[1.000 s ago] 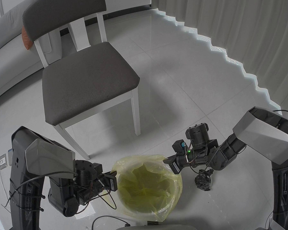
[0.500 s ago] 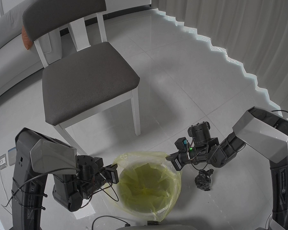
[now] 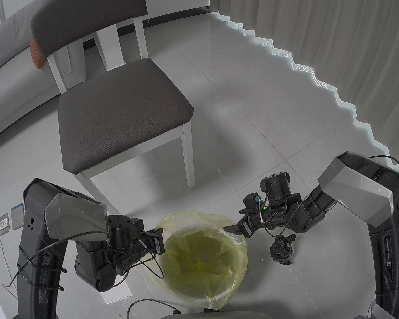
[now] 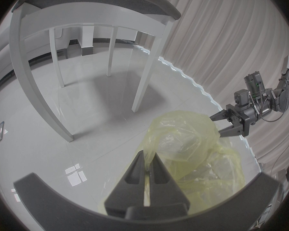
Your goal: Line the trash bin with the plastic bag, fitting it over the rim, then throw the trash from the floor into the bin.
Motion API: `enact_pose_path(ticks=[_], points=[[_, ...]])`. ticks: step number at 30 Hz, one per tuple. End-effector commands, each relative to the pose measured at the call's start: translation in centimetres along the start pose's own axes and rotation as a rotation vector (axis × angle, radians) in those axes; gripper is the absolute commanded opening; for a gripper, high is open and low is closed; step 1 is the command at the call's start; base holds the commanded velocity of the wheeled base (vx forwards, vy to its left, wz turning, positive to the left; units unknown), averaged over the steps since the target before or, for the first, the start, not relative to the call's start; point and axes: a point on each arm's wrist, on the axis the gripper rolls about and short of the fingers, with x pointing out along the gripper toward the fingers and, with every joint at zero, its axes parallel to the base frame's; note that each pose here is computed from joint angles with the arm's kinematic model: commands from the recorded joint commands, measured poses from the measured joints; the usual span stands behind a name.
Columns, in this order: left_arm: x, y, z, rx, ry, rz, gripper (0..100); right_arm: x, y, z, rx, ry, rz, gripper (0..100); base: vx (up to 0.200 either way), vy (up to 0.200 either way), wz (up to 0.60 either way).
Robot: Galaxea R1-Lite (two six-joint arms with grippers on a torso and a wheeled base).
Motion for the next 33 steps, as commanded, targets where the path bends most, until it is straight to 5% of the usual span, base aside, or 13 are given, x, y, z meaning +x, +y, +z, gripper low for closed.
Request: enact_pose_path(ticks=[1, 7, 8, 25, 33], points=[[-0.6, -0.3, 0.4, -0.015, -0.017, -0.011, 0, -1.7, 0.0, 0.8, 0.0, -0.016, -0.01, 100, 0.0, 0.0, 0.0], [-0.3, -0.1, -0.5, -0.033, 0.013, -0.023, 0, -4.3, -1.3, 0.9, 0.026, -0.026, -0.049, 100, 0.0, 0.0, 0.0], [-0.2, -0.1, -0.7, -0.035, 0.013, -0.023, 100, -4.7, -1.6, 0.8, 0.033, -0.027, -0.057, 100, 0.0, 0.0, 0.0], [-1.2, 0.6, 1.0, -0.113, -0.037, -0.003, 100, -7.3, -6.5, -2.8, 0.14, 0.023, -0.164, 100, 0.0, 0.0, 0.0], [1.0, 2.7, -1.3, -0.126, 0.002, 0.045, 100, -6.0, -6.1, -8.4, 0.126, 0.14, -0.154, 100, 0.0, 0.0, 0.0]])
